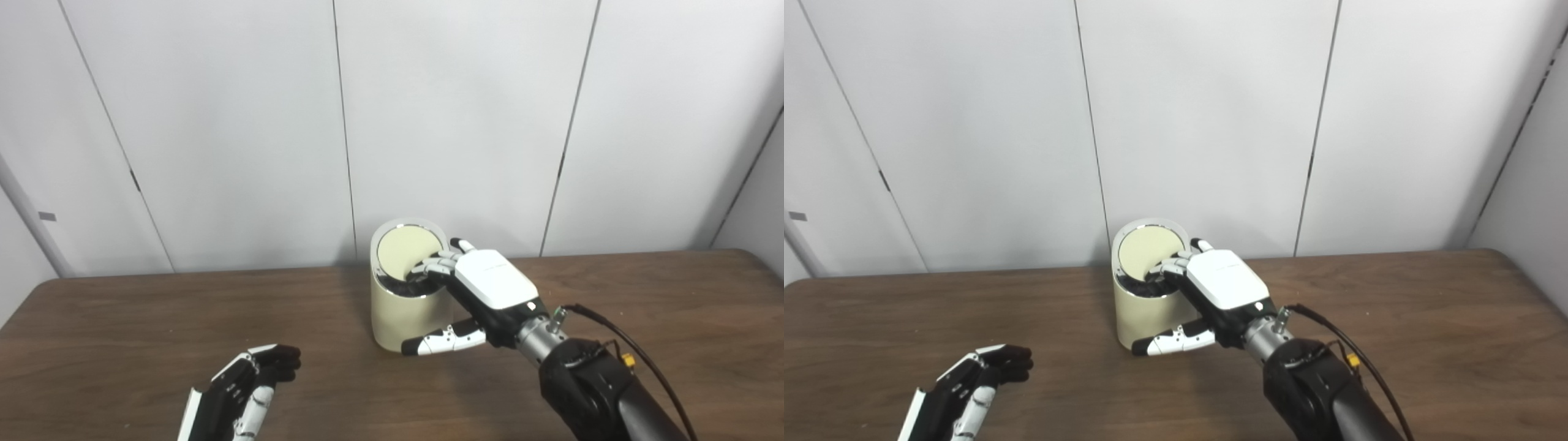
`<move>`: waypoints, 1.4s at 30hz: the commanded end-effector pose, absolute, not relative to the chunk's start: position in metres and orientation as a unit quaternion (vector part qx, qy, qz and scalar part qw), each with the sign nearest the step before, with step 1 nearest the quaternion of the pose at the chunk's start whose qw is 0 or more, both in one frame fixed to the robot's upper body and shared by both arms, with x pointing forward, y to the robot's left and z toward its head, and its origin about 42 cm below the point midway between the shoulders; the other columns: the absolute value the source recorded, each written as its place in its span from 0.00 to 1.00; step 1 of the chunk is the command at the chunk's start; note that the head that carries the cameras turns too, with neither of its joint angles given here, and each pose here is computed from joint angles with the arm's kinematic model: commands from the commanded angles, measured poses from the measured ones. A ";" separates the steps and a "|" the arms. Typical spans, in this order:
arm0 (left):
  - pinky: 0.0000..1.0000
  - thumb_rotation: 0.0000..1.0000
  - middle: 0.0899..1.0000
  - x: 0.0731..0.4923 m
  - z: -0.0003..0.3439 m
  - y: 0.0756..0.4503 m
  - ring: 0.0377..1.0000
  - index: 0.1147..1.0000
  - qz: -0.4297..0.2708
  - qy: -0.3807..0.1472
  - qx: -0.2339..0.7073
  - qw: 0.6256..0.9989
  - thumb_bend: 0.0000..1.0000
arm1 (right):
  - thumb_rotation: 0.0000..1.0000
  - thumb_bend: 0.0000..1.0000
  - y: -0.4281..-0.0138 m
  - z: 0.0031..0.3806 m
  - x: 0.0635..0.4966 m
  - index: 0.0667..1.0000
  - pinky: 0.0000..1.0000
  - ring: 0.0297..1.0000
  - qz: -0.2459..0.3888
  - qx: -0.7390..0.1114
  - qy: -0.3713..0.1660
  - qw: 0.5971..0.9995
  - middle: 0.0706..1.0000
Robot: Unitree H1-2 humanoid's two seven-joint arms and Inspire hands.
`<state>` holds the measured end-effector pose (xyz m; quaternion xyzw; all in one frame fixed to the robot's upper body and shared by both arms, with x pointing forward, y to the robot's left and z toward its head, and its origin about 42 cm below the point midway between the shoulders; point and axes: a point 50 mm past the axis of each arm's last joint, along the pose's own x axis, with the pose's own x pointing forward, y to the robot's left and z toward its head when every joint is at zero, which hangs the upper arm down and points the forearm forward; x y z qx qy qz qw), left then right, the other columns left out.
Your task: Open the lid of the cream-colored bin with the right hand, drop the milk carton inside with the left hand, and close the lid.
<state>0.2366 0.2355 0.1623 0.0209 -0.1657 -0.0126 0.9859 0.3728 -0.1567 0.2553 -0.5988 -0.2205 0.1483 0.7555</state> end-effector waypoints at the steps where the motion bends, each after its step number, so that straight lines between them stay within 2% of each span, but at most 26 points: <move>1: 0.67 0.61 0.67 0.240 0.175 0.235 0.67 0.63 -0.021 -0.202 0.027 0.979 0.40 | 0.87 0.77 -0.157 0.239 0.366 0.78 0.98 0.88 0.181 -0.594 -0.200 0.758 0.77; 5: 0.67 0.60 0.66 0.240 0.174 0.235 0.67 0.63 -0.020 -0.200 0.026 0.979 0.41 | 0.88 0.77 -0.159 0.245 0.364 0.83 0.98 0.90 0.169 -0.587 -0.208 0.764 0.81; 18: 0.64 0.60 0.66 0.241 0.172 0.235 0.67 0.62 -0.020 -0.203 0.032 0.978 0.42 | 0.84 0.79 -0.165 0.255 0.361 0.87 0.98 0.95 0.130 -0.568 -0.223 0.782 0.85; 22: 0.65 0.60 0.66 0.241 0.171 0.236 0.67 0.63 -0.024 -0.205 0.033 0.978 0.41 | 0.87 0.79 -0.167 0.260 0.361 0.89 1.00 0.98 0.119 -0.570 -0.230 0.780 0.88; 42: 0.66 0.62 0.67 0.241 0.170 0.234 0.68 0.63 -0.025 -0.199 0.033 0.979 0.43 | 0.87 0.79 -0.177 0.264 0.347 0.92 1.00 0.97 0.076 -0.551 -0.253 0.792 0.90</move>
